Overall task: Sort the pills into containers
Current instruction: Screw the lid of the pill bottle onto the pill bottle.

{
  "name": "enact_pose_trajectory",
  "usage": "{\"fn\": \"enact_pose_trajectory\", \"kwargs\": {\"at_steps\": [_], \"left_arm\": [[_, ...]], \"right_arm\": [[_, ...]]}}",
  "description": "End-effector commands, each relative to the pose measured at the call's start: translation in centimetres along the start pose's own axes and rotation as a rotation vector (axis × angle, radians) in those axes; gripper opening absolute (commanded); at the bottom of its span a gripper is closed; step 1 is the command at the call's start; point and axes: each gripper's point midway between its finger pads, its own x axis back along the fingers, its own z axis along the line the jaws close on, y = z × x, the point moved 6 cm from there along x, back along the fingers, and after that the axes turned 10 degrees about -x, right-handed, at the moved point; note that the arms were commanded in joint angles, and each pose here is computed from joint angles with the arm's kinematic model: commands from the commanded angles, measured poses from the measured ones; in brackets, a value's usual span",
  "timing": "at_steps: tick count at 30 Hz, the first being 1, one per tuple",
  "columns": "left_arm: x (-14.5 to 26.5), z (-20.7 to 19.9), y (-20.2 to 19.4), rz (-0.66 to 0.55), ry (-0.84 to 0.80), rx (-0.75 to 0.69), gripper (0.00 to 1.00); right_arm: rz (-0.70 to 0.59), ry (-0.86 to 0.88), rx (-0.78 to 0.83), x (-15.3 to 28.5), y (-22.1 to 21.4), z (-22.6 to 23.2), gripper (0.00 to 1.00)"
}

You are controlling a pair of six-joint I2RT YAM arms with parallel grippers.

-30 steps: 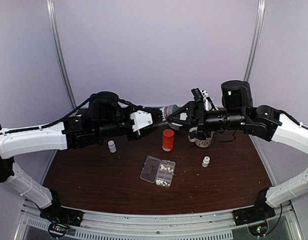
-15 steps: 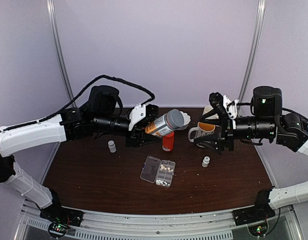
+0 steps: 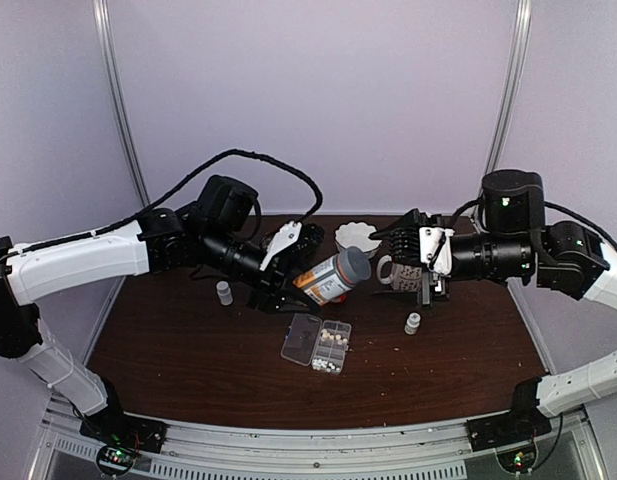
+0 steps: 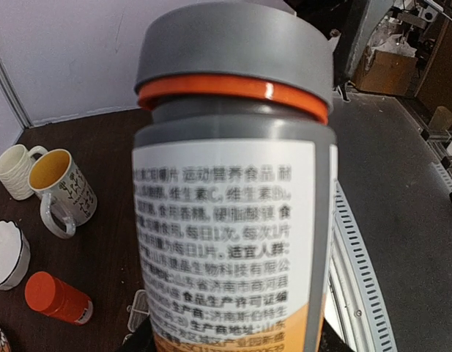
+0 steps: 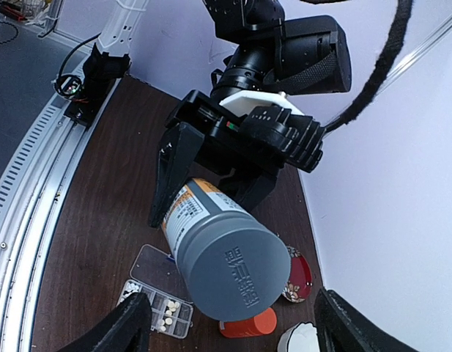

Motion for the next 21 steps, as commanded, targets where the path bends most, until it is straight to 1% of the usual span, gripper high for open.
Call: {"fn": "enact_pose_trajectory", "kwargs": {"at_steps": [1,11,17,21], "left_arm": [[0.3,0.0,1.1,-0.030,-0.017,-0.008,0.00],[-0.1,0.0,0.6,-0.011,-0.046,-0.013,0.00],[-0.2,-0.2,0.3,0.010,-0.065,-0.017,0.00],[-0.1,-0.4,0.3,0.021,-0.090,-0.033,0.00]], "right_arm": [[-0.007,-0.004,0.064,-0.8,0.8,-0.3,0.80],[0.016,0.050,0.106,-1.9,1.1,-0.4,0.78],[0.066,0.139,0.124,-2.5,0.6,0.4,0.75],[0.076,0.167,0.138,-2.8,0.5,0.6,0.73]]}}
